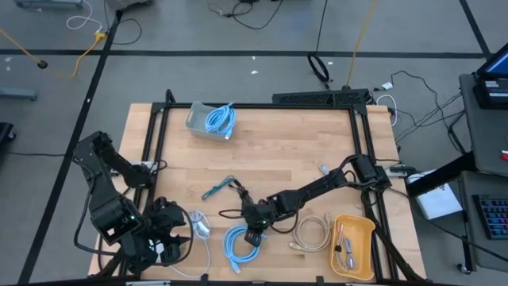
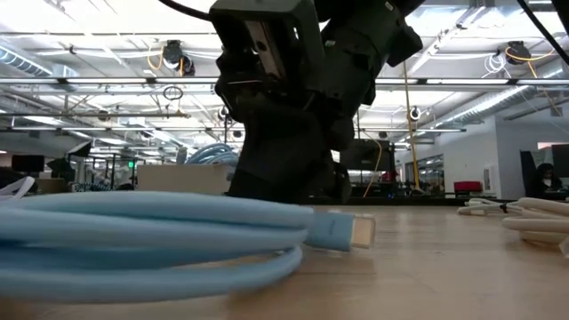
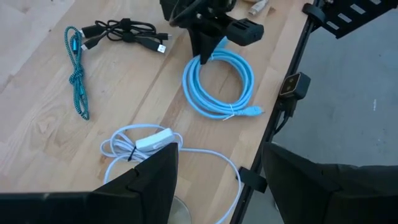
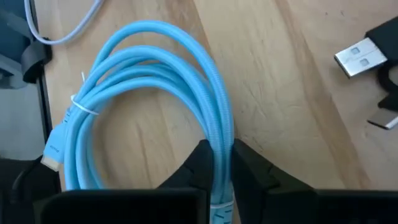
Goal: Pick & Place USB Port
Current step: Put the blue HDMI cable into the gray bin
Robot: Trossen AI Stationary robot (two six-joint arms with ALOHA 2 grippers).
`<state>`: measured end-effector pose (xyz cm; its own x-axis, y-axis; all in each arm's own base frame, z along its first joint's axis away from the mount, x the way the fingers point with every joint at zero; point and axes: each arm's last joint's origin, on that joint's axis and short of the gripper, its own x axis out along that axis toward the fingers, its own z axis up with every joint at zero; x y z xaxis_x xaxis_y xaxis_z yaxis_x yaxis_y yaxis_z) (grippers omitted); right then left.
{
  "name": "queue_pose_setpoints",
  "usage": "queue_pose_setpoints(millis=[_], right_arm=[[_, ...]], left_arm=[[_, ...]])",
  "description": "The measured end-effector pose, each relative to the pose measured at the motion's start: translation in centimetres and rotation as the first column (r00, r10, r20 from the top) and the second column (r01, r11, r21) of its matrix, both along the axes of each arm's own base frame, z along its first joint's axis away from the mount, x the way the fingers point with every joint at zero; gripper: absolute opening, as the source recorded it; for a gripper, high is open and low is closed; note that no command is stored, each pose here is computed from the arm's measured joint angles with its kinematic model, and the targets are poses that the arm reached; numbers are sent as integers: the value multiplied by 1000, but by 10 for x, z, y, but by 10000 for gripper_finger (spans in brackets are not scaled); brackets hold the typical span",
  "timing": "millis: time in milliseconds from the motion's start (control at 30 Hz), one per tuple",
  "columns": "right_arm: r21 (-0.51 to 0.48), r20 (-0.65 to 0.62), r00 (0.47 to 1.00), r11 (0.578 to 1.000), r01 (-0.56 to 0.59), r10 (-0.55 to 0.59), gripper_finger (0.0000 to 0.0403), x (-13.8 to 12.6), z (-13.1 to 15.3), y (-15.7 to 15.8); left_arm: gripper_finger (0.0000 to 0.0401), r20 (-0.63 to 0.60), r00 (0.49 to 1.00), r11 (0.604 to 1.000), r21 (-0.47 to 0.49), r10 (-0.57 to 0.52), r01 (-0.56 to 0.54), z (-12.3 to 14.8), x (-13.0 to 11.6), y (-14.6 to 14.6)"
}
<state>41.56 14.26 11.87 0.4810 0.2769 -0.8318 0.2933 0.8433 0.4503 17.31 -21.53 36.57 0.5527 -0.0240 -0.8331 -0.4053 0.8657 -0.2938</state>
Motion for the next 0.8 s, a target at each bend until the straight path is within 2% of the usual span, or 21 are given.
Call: queue_pose_setpoints(millis=[133,233,367,500,667,733,800], right_arm=[[29,41,998,999,44,-45,26,2,9,0],[-12,107,990,996,90,-89,26,1,26,-3],[-88,249,959,983,163,-137,26,-5,77,-15],[-203,351,921,947,250,-168,26,-24,127,-28],[-312,463,856,861,401,-231,26,-56,181,-45],[-331,490,835,832,445,-251,26,-67,194,-50],[-340,512,822,821,458,-247,26,-73,204,-52]], left_arm=[[234,3,1000,1000,3,2,-2,0,0,0],[234,7,1000,1000,6,5,-5,0,0,0],[234,18,1000,1000,14,25,-26,0,0,1],[234,56,989,989,49,137,-140,-1,-1,7],[234,191,906,920,37,377,-390,-11,2,17],[234,242,866,892,5,438,-453,-19,8,21],[234,287,832,875,-52,474,-481,-29,19,24]])
